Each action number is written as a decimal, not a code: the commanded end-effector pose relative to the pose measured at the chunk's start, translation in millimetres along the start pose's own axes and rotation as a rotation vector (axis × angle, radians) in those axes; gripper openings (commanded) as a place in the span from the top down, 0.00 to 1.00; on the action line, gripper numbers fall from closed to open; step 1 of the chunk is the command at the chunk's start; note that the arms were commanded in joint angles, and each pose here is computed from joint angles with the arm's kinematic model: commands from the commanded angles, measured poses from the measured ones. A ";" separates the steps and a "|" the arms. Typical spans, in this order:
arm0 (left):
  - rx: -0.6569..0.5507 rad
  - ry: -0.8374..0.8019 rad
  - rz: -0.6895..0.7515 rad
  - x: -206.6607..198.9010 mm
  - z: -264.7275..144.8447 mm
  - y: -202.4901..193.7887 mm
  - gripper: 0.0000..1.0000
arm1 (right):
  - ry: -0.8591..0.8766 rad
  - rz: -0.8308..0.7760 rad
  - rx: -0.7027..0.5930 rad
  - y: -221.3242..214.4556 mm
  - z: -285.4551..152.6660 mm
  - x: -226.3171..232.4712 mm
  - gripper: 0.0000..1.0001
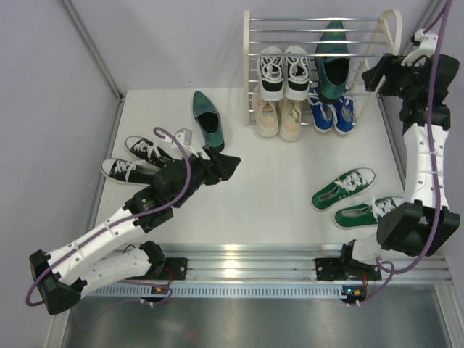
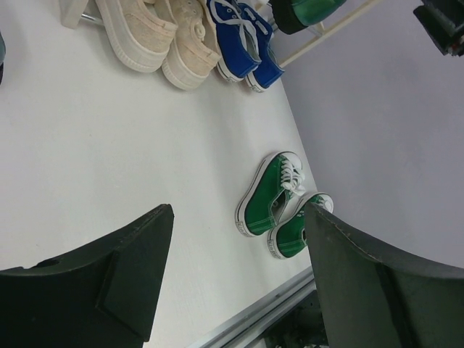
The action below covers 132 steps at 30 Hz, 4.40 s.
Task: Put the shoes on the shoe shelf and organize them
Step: Adjust the shoe shelf at the center of the board, then pick up the shoe at the center of the board.
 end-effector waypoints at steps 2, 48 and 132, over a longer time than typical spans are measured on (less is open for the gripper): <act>-0.074 -0.078 -0.005 -20.1 -4.3 24.4 0.22 | 0.147 -0.206 0.082 1.4 -31.2 -23.2 0.26; -0.059 -0.073 -0.026 -15.5 -5.4 17.4 0.21 | 0.105 -0.279 -0.081 -0.4 61.5 -69.9 1.00; 0.322 0.398 0.154 212.5 118.7 -0.2 1.00 | 1.396 -0.915 0.482 -258.3 -217.0 148.6 0.11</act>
Point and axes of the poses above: each gripper's point midway between its finger pads, its own z axis out along the fingers, its own x axis along the line the jaws close on, y = z × x, the point moved 1 cm from there along -z, back along the fingers, and after that the axes turned 9 degrees about z, right-handed, at the moved point
